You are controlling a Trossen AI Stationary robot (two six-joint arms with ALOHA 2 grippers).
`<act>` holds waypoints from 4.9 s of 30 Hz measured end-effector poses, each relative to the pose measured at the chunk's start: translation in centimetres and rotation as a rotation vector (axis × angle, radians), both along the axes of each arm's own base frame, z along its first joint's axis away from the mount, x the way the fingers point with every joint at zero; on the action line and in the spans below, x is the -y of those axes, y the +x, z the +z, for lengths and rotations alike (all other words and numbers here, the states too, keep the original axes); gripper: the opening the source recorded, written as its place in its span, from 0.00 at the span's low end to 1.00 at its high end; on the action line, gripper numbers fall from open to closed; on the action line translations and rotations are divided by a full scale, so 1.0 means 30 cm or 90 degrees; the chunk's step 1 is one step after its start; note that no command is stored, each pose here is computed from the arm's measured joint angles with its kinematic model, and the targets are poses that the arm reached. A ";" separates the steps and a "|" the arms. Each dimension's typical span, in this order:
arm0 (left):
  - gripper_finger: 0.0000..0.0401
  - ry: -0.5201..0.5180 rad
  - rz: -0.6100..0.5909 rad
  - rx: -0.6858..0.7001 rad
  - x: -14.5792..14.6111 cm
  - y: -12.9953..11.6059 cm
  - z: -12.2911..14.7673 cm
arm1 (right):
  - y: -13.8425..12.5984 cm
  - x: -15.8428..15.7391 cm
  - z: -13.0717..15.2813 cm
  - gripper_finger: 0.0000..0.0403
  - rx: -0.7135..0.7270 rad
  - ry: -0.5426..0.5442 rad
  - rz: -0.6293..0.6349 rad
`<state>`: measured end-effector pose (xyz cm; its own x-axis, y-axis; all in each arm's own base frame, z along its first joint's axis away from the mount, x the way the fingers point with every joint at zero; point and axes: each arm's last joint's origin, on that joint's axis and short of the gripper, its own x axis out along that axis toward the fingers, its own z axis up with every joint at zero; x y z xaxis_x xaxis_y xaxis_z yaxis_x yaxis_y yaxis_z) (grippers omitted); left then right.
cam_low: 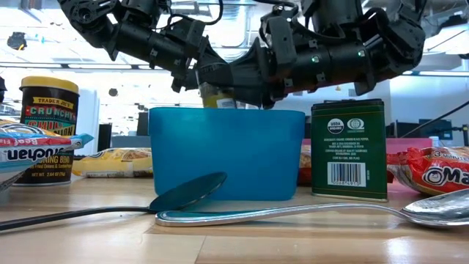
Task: Pick & Place Food Item
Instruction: Put the green seasoning bottle into the blue bin, then put the black seasoning can into the blue bin
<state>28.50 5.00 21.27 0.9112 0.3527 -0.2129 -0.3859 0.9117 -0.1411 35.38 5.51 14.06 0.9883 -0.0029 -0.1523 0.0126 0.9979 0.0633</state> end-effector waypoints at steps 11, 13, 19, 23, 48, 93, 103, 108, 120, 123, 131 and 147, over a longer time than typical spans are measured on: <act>0.73 0.000 0.000 0.001 0.000 0.000 0.001 | 0.041 -0.008 -0.102 0.51 0.007 0.029 0.003; 0.73 0.000 0.000 0.001 0.000 0.000 0.000 | 0.046 -0.009 -0.088 0.51 0.021 0.030 0.004; 0.73 0.000 0.000 0.001 0.000 0.000 0.000 | 0.046 -0.006 -0.088 0.52 0.018 0.024 0.003; 0.73 0.000 0.000 0.002 0.000 0.000 0.000 | 0.048 0.007 -0.097 0.52 0.012 0.012 -0.003; 0.73 0.000 0.000 0.002 0.000 0.000 0.001 | 0.049 0.021 -0.107 0.54 -0.009 0.015 -0.009; 0.73 0.000 0.000 0.001 0.000 0.000 0.000 | 0.047 0.021 -0.118 0.68 -0.036 0.053 -0.001; 0.73 0.000 0.000 0.000 0.000 0.000 0.000 | 0.034 0.020 -0.069 0.69 -0.068 0.021 0.007; 0.73 0.000 0.000 0.000 0.000 0.000 0.000 | 0.028 0.022 -0.033 0.69 -0.065 0.014 0.008; 0.73 0.000 0.000 0.000 0.000 0.000 0.000 | 0.000 0.028 0.043 0.69 -0.097 -0.002 0.007; 0.73 0.000 -0.001 -0.001 0.001 0.000 -0.001 | -0.016 0.031 0.075 0.69 -0.113 -0.007 0.008; 0.73 0.000 -0.017 0.004 0.025 -0.011 0.022 | -0.084 0.025 0.186 0.69 -0.146 -0.004 0.013; 0.73 -0.008 -0.087 -0.012 0.095 -0.119 0.128 | -0.197 -0.064 0.292 0.69 -0.188 0.127 0.032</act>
<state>24.93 2.16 25.10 0.9463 0.2225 -0.2346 -0.2608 0.9541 -0.1470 29.47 7.44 22.82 0.8996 0.1031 -0.4243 0.0105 0.9663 0.2572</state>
